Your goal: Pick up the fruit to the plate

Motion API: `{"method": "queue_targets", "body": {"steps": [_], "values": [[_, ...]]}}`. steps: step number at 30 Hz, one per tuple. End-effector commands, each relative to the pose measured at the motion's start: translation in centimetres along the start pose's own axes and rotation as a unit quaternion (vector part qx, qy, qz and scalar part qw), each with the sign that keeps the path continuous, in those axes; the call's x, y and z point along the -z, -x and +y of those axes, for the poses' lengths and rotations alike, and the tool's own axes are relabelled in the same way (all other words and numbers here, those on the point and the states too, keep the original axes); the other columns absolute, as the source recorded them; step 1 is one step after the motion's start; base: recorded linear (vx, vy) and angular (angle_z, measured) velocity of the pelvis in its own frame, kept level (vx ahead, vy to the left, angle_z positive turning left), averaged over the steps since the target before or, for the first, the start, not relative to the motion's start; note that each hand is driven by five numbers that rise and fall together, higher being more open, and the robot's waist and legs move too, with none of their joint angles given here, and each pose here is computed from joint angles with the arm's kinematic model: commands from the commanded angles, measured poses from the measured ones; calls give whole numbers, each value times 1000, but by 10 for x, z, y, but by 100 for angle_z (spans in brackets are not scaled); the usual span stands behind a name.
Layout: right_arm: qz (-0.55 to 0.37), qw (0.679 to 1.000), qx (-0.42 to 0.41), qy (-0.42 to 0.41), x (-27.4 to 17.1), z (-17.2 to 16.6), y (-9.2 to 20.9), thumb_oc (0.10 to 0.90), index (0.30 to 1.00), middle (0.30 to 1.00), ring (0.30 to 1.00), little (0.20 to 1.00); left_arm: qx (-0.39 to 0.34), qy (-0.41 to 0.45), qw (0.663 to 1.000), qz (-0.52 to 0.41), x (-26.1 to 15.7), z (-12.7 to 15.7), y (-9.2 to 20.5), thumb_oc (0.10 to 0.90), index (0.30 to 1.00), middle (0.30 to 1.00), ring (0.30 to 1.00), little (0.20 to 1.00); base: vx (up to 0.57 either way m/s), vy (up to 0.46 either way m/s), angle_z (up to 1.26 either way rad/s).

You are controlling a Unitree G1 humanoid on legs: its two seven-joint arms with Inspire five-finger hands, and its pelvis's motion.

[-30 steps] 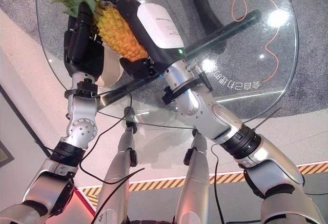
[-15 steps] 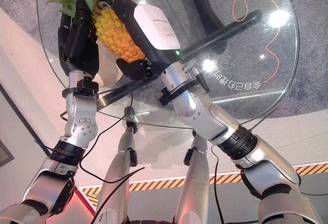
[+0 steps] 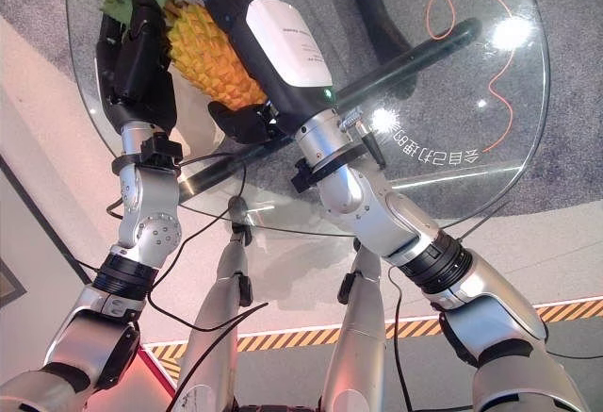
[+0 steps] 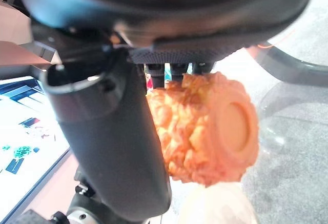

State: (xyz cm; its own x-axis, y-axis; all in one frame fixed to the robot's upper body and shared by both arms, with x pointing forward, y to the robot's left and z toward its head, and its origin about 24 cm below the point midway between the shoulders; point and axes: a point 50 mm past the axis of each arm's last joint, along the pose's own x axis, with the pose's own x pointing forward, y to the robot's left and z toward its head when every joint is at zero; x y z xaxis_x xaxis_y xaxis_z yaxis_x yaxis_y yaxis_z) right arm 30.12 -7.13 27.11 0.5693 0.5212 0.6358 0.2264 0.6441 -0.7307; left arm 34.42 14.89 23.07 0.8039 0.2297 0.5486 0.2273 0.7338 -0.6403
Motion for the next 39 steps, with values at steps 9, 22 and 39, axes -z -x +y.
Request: {"method": "queue_targets", "body": {"steps": [9, 22, 39], "values": [[-161, 975, 151, -15, -59, -54, -17, 800, 900, 900, 900, 900, 58, 25, 985, -163, -53, -39, -16, 100, 300, 300, 300, 200, 0, 0, 0], [-167, 971, 169, -26, -60, -58, -15, 800, 900, 900, 900, 900, 11, 26, 984, -178, -54, -31, -16, 100, 300, 300, 300, 200, 0, 0, 0], [-162, 970, 180, -28, -59, -59, -15, 800, 900, 900, 900, 900, -34, 37, 968, -245, -69, -29, -13, 100, 300, 300, 300, 200, 0, 0, 0]]}}
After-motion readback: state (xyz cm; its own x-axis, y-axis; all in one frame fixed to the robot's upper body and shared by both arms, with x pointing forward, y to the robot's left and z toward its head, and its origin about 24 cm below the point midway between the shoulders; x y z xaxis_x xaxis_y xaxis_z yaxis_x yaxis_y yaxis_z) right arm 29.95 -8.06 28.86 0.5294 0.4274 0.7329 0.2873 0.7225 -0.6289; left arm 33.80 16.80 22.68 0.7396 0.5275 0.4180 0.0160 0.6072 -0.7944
